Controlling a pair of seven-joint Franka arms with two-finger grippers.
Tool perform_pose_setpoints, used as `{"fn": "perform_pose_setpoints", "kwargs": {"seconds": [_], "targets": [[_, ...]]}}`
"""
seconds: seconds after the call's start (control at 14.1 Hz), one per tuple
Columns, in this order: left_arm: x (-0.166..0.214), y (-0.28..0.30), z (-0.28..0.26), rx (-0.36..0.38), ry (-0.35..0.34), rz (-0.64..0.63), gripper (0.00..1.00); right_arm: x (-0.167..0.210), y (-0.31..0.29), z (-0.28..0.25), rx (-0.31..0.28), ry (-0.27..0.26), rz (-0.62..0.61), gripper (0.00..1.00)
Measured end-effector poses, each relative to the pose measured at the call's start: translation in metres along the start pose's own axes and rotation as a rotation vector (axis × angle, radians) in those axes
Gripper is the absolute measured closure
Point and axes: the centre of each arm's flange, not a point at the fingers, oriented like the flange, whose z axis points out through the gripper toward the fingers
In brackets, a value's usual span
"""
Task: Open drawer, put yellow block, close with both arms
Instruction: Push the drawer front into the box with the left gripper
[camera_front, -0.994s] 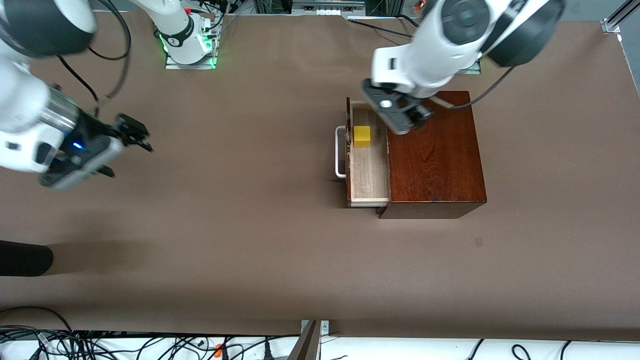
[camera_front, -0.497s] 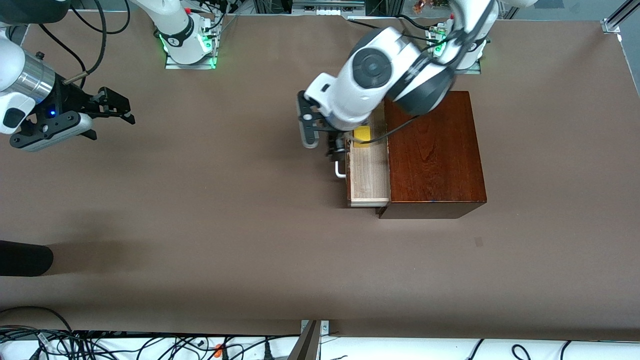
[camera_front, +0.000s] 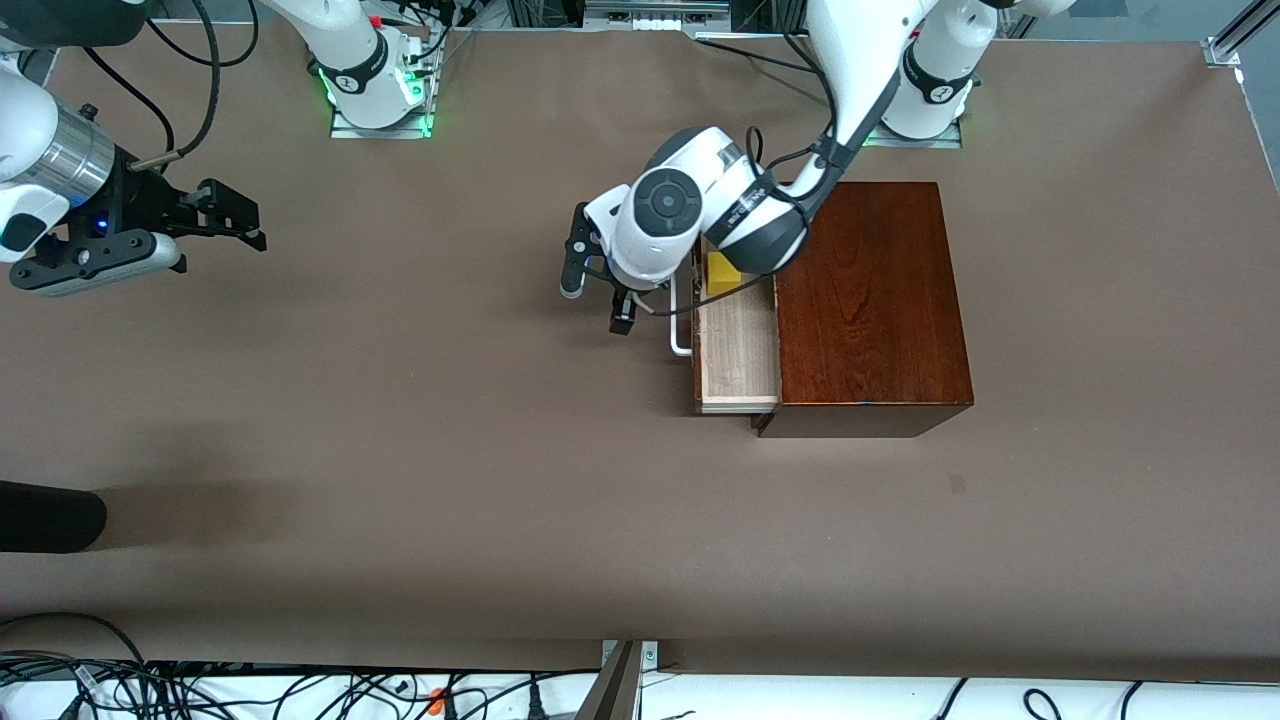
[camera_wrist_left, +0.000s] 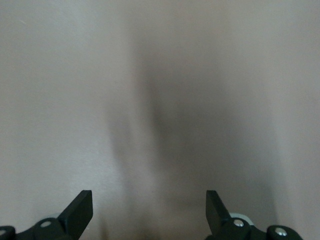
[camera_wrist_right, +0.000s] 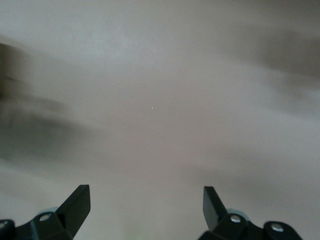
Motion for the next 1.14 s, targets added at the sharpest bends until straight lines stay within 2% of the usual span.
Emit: {"fn": "perform_pose_setpoints", "kwargs": {"seconds": [0.35, 0.64, 0.85, 1.14], "targets": [[-0.021, -0.003, 0.012, -0.013, -0.039, -0.014, 0.00, 0.001, 0.003, -0.015, -0.006, 0.033, 0.012, 0.00], [-0.029, -0.002, 0.000, -0.031, -0.058, -0.024, 0.00, 0.001, 0.013, -0.016, -0.014, 0.038, 0.027, 0.00], [-0.034, -0.001, -0.004, -0.044, -0.077, -0.026, 0.00, 0.001, 0.014, -0.016, -0.060, 0.031, 0.018, 0.00], [-0.035, -0.001, -0.004, -0.040, -0.087, -0.022, 0.00, 0.001, 0.013, -0.016, -0.065, 0.029, 0.016, 0.00]]}}
